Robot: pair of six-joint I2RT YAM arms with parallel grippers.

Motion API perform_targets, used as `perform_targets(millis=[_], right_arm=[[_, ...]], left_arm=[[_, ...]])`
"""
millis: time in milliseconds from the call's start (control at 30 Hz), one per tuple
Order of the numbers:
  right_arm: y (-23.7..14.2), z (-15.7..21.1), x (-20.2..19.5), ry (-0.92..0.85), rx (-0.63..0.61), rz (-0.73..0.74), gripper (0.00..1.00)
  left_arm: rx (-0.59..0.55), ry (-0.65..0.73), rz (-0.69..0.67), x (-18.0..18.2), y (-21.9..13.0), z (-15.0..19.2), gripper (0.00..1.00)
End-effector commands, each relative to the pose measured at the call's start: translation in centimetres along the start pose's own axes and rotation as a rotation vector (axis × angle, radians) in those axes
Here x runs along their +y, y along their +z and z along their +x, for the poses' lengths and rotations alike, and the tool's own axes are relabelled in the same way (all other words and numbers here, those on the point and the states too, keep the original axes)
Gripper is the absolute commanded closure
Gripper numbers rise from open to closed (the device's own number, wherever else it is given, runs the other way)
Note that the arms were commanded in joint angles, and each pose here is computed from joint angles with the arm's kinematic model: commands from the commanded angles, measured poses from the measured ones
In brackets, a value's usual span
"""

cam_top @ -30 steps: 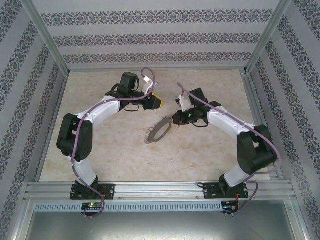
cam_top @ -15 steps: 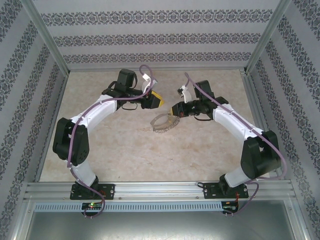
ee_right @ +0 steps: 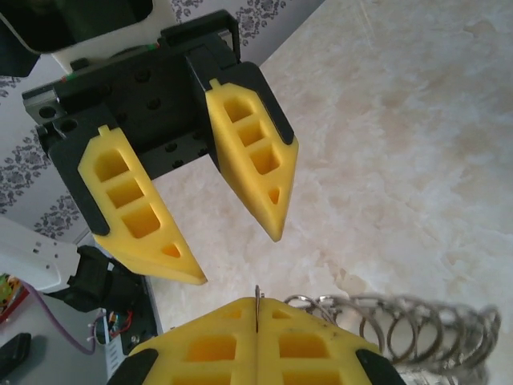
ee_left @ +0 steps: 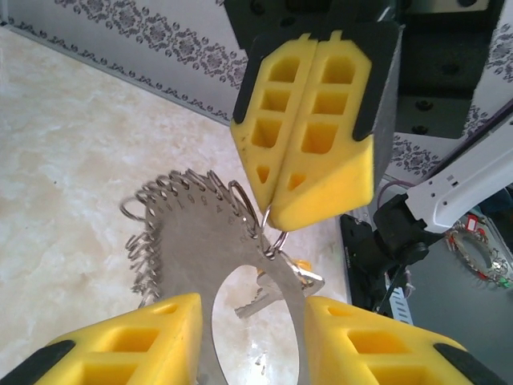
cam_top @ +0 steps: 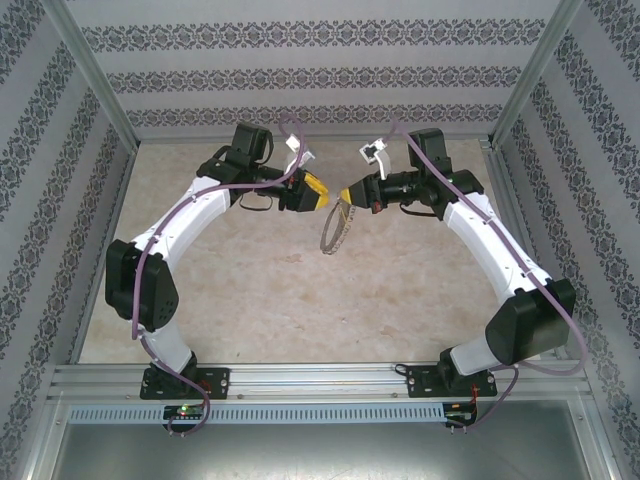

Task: Put the keys on the keyring

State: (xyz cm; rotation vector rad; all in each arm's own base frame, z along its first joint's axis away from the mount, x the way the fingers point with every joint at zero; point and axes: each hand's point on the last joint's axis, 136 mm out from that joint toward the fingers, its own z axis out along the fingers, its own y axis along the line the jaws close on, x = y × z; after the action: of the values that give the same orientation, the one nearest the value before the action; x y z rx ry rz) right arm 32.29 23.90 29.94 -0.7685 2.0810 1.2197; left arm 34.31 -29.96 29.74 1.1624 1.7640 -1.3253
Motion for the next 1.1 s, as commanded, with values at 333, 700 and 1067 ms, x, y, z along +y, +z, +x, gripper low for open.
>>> perform_targets(millis=[333, 700, 1067], right_arm=[[-0.6, -0.6, 1.9, -0.139, -0.003, -0.092, 1.00], [0.4, -0.9, 1.6, -0.145, 0.009, -0.103, 1.00], [1.0, -0.7, 1.9, -0.152, 0.021, -0.117, 1.00]], left_arm=[[-0.006, 0.013, 0.258, -3.7, -0.2, -1.5, 0.74], [0.017, -0.015, 0.284, -3.5, 0.9, -0.8, 0.74], [0.025, -0.011, 0.287, -3.1, 1.6, -0.7, 0.74]])
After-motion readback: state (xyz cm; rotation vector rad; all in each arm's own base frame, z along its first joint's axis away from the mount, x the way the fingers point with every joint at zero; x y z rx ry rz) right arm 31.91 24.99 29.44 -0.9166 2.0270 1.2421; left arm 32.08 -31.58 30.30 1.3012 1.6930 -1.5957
